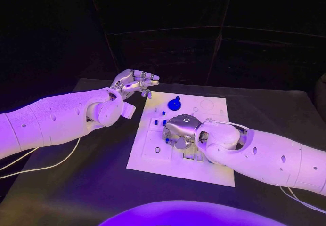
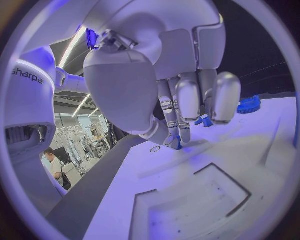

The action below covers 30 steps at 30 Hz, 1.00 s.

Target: Assemble the parts on the task board

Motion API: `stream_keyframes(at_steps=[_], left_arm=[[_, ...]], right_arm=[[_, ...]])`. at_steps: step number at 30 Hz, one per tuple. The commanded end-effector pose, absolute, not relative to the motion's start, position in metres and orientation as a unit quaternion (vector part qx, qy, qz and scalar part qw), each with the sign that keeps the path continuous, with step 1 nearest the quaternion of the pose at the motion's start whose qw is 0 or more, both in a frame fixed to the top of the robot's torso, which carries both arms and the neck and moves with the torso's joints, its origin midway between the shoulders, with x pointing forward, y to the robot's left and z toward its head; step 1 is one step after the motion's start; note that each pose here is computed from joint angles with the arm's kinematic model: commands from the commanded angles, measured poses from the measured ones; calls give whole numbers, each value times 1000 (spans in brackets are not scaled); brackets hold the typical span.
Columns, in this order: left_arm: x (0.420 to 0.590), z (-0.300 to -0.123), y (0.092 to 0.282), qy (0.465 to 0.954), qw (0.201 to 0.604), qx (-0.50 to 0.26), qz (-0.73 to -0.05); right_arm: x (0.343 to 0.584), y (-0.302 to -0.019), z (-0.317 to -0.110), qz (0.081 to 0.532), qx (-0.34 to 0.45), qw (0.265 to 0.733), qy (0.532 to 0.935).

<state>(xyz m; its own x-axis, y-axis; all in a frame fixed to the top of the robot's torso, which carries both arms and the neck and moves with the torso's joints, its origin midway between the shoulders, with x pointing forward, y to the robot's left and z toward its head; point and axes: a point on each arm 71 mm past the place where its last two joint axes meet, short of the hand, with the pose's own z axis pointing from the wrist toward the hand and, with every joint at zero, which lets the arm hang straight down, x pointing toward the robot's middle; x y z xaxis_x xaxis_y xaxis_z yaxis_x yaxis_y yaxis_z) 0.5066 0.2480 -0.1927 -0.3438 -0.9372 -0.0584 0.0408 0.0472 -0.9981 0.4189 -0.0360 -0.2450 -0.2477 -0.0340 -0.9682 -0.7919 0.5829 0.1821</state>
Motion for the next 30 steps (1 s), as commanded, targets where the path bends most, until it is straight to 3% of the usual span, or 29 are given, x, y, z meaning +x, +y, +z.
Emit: stream_keyframes(at_steps=[1, 17, 22, 30], left_arm=[[507, -192, 247, 585, 422, -382, -578], [507, -192, 249, 586, 422, -384, -575], [507, -192, 250, 586, 423, -385, -575], [507, -192, 250, 585, 423, -384, -576]], right_arm=[[420, -36, -243, 346, -290, 554, 699], [418, -55, -234, 374, -260, 581, 674], [417, -86, -226, 366, -222, 582, 691], [440, -134, -203, 303, -185, 594, 722]])
